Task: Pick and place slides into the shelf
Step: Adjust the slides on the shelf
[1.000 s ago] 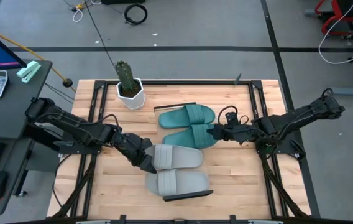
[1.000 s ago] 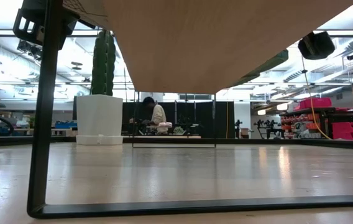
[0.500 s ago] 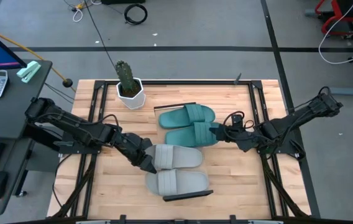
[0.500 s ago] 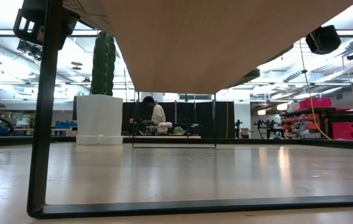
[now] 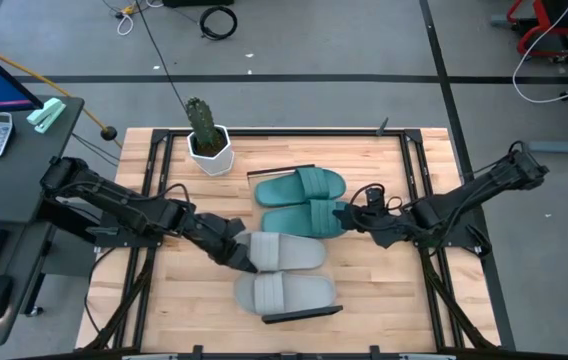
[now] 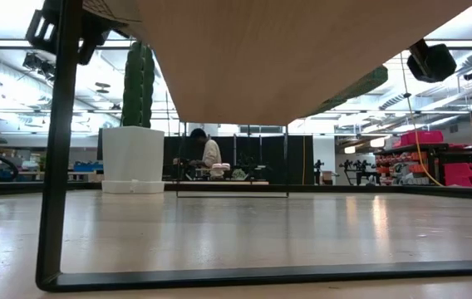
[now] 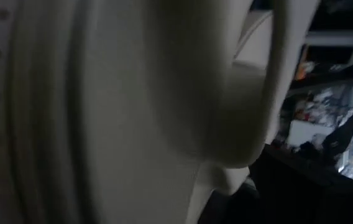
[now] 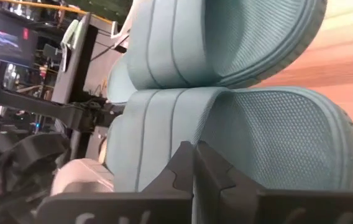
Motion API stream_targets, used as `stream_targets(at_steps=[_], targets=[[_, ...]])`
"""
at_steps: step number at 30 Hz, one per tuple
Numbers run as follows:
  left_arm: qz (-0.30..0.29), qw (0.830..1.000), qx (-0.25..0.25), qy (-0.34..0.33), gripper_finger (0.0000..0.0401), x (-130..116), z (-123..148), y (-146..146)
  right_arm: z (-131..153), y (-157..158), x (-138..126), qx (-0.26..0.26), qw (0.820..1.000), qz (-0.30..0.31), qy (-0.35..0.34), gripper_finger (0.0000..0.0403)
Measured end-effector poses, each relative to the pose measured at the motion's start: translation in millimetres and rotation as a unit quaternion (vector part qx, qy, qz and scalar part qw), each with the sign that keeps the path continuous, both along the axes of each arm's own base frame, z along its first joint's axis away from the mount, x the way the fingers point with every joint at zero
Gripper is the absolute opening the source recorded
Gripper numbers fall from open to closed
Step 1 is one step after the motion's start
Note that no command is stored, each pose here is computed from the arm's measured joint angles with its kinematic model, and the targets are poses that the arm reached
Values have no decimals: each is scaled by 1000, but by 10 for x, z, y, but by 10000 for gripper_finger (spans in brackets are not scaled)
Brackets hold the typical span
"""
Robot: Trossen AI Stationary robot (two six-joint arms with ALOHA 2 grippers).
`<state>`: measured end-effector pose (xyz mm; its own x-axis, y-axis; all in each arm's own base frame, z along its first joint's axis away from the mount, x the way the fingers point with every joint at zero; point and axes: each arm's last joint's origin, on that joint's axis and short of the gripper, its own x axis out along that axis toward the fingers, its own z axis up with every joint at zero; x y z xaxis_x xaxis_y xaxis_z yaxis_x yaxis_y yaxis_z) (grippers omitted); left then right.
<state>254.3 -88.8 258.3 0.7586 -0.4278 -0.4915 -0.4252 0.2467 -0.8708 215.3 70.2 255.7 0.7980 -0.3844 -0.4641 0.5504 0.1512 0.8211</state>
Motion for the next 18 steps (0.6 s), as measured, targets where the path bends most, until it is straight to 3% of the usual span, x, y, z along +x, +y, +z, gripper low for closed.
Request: stream_targets(at_steps=[8, 18], targets=[[50, 997, -16, -48, 284, 55, 90, 9, -20, 31, 68, 7, 1000, -1, -14, 5], [43, 999, -4, 1, 284, -11, 5, -57, -14, 34, 72, 4, 1000, 5, -15, 10]])
